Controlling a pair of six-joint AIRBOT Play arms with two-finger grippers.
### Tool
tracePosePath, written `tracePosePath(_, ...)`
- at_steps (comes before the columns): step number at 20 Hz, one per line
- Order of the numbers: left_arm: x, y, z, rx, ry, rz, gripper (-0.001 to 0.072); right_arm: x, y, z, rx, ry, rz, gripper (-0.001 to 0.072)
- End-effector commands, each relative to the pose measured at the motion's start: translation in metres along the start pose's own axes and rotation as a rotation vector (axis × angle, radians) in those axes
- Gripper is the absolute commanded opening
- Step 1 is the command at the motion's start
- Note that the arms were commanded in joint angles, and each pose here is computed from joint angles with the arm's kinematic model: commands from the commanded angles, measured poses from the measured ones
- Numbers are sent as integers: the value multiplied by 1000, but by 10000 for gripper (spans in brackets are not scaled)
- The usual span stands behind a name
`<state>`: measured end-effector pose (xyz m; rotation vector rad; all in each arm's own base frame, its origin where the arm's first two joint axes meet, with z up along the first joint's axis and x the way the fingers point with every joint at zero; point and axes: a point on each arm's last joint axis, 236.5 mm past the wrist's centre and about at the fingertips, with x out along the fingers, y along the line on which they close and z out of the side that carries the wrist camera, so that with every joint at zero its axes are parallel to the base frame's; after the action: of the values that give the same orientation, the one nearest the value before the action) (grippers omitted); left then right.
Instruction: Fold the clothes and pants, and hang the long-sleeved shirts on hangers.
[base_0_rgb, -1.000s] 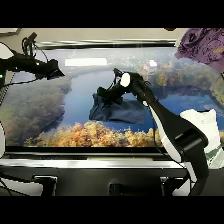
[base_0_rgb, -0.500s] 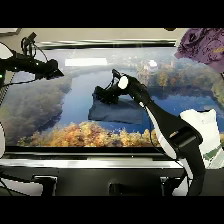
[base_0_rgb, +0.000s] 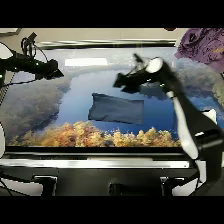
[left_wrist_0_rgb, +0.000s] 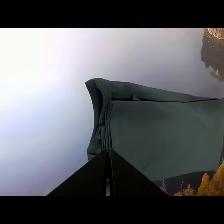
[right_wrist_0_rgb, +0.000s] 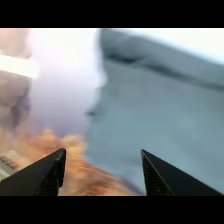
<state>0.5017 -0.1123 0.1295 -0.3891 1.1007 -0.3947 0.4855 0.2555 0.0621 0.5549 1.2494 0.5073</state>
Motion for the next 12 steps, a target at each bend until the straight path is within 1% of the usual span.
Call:
tracePosePath(1, -1, 0, -3, -1, 11, 0, 20, -68, -82, 13, 39, 22, -27, 543)
tracePosePath(3, -1, 0, -2, -1, 10, 0, 21, -75, -124, 4, 136, 41, 43, 544)
tracePosePath(6, -1, 0, -2, 0, 10, 1, 21, -58, -167, -24, 312, 54, 173, 544)
tracePosePath(8, -1, 0, -2, -1, 10, 0, 21, -39, -186, -47, 370, 74, 178, 542)
tracePosePath(12, -1, 2, -2, -3, 8, 2, 21, -15, -201, -79, 384, 114, 161, 543)
